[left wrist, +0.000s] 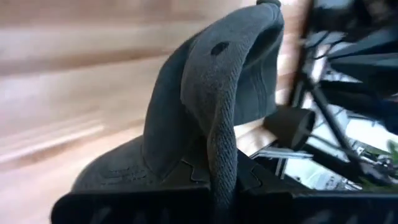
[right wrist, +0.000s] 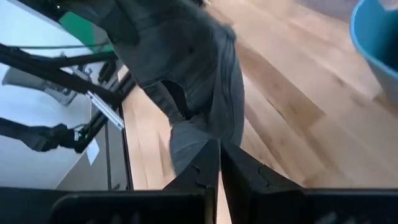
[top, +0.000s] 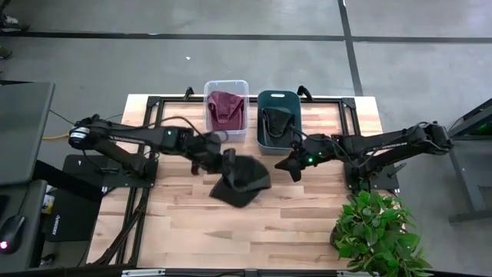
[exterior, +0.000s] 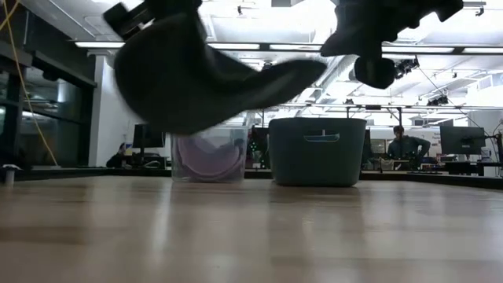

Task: Pick & Place hat
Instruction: Put the black cap into the green bin

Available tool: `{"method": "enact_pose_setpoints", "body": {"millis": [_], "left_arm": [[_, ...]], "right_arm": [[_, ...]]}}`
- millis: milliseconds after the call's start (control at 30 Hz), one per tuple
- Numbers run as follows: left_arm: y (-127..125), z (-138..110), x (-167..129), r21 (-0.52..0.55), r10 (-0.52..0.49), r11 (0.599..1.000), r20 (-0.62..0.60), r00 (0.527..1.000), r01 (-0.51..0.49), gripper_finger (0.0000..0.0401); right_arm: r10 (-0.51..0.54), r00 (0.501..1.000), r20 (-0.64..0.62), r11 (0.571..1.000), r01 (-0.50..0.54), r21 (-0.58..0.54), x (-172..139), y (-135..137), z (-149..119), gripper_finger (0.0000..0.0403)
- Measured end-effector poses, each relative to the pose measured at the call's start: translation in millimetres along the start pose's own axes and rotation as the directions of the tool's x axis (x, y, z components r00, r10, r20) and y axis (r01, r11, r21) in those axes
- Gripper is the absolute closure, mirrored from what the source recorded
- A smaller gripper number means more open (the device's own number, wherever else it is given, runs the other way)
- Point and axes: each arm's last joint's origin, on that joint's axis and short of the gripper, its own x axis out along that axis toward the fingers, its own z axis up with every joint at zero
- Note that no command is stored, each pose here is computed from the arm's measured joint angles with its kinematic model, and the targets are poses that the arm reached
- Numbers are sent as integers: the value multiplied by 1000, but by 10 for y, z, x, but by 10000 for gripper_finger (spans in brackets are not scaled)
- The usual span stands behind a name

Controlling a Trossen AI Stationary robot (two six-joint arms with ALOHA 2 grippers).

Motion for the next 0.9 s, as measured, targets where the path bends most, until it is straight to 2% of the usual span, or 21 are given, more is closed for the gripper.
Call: {"method": "enact_pose_setpoints", "body": {"millis": [100,200,400,533,633,733,900], "left_arm": [[-109,46,-131,35,-18,999,53,998,16,401],[-143,99,-198,48,-10,999,95,995,6,401],[-142,162,-266,60,31,997,123,992,-39,401],[-192,177,-314,97,9,995,127,992,-21,401],[-228,192,-351,123,-8,992,139,990,-9,401],[-257,247,-390,134,-21,991,163,986,-1,401],[-308,308,-469,157,-37,988,182,983,8,401]], "right_arm": [[17,999,29,1000,-17,-3,-2,5,41,388],[28,998,51,1000,-28,-9,-6,5,75,368],[80,992,102,997,-79,-7,-19,14,170,277],[109,985,133,994,-107,-19,-32,11,235,214],[110,984,141,994,-108,-24,-38,-14,270,181],[103,983,153,995,-101,-19,-45,-42,305,165],[97,981,167,995,-94,-28,-56,-79,349,164]]}}
